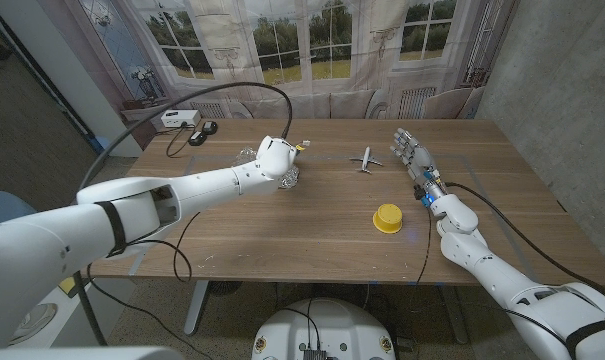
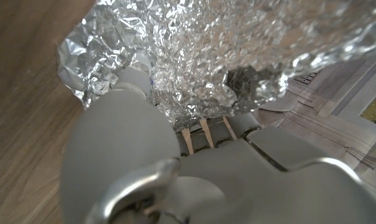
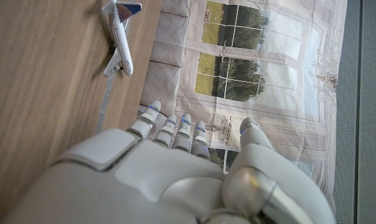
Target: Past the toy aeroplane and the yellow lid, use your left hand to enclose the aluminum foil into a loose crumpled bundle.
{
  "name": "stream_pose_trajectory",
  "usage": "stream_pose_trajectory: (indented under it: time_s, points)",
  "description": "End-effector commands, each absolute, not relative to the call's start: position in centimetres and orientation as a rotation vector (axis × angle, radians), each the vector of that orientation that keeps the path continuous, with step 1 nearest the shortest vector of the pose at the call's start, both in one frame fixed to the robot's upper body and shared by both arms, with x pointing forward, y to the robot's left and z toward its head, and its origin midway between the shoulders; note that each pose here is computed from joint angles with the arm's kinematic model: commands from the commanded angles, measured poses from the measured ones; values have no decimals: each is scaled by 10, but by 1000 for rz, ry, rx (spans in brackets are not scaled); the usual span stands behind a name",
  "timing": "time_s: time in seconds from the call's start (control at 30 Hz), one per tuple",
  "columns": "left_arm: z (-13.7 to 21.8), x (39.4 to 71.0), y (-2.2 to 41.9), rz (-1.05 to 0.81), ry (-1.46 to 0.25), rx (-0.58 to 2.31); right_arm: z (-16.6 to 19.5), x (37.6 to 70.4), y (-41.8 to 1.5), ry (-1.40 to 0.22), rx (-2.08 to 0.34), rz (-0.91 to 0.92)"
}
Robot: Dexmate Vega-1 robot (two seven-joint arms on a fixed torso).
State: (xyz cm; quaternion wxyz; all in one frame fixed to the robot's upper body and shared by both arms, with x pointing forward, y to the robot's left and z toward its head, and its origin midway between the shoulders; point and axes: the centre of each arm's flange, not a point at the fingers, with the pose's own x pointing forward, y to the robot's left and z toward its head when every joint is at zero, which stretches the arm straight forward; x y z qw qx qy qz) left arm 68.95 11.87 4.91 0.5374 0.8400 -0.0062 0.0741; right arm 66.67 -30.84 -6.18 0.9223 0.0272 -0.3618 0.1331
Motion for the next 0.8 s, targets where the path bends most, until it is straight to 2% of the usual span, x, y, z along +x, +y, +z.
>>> stream_pose_trajectory:
  time_s: [0.03, 0.33, 0.47, 0.8]
  points:
    - [43, 686, 123, 270, -152, 1981, -58, 666, -307, -747, 30, 261]
    - [40, 686, 126, 276, -160, 1964, -57, 664, -309, -752, 21, 249]
    - [36, 684, 123, 310, -138, 2054, -56, 663, -311, -755, 21, 243]
    - [35, 688, 117, 194, 14, 2124, -57, 662, -313, -759, 26, 231]
